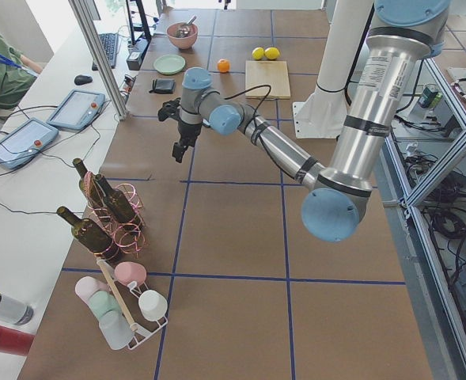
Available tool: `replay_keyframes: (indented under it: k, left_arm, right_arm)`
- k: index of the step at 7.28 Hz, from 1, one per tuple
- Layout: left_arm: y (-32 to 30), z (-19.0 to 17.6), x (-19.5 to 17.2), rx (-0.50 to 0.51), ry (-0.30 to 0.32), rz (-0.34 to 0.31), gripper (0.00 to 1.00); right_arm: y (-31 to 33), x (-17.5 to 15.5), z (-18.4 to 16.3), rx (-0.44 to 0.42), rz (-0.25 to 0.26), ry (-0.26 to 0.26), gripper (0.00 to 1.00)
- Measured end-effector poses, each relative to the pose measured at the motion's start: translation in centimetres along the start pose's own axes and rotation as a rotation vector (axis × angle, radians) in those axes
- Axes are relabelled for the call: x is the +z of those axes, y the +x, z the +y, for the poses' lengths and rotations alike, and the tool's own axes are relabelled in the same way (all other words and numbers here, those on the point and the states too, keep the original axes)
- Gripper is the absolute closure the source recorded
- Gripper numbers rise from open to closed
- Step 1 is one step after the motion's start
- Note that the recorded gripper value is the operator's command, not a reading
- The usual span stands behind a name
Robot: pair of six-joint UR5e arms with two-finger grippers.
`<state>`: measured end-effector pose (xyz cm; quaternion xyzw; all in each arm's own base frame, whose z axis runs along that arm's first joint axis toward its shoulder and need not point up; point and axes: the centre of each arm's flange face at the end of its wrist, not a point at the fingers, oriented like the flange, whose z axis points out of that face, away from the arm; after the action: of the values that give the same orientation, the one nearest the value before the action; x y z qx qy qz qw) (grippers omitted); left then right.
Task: Pick orange to plate
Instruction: 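Withdraw the left arm to rest while the right arm reaches toward the orange, then lower the right gripper over the orange and close on it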
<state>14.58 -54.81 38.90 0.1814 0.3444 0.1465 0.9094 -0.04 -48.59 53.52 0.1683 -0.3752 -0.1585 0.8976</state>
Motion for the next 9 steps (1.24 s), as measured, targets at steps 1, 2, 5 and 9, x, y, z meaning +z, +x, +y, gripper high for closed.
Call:
replay_keyframes:
  k: [1, 2, 5, 9]
  left_arm:
    - [-6.6, 3.0, 0.3, 0.029, -0.055, 0.036, 0.00]
    - [-12.3, 7.0, 1.1, 0.021, -0.104, 0.076, 0.00]
    - [-23.2, 19.6, 0.7, -0.169, -0.156, 0.085, 0.00]
    - [-25.3, 24.3, 0.7, -0.252, -0.176, 0.073, 0.00]
  right_arm:
    - [-0.1, 0.1, -0.1, -0.003, -0.001, 0.000, 0.00]
    - [-0.2, 0.1, -0.2, -0.004, -0.002, 0.000, 0.00]
    - [-1.0, 0.6, -0.4, 0.037, -0.015, -0.008, 0.00]
    - [-12.1, 5.1, -5.7, 0.125, -0.072, -0.041, 0.00]
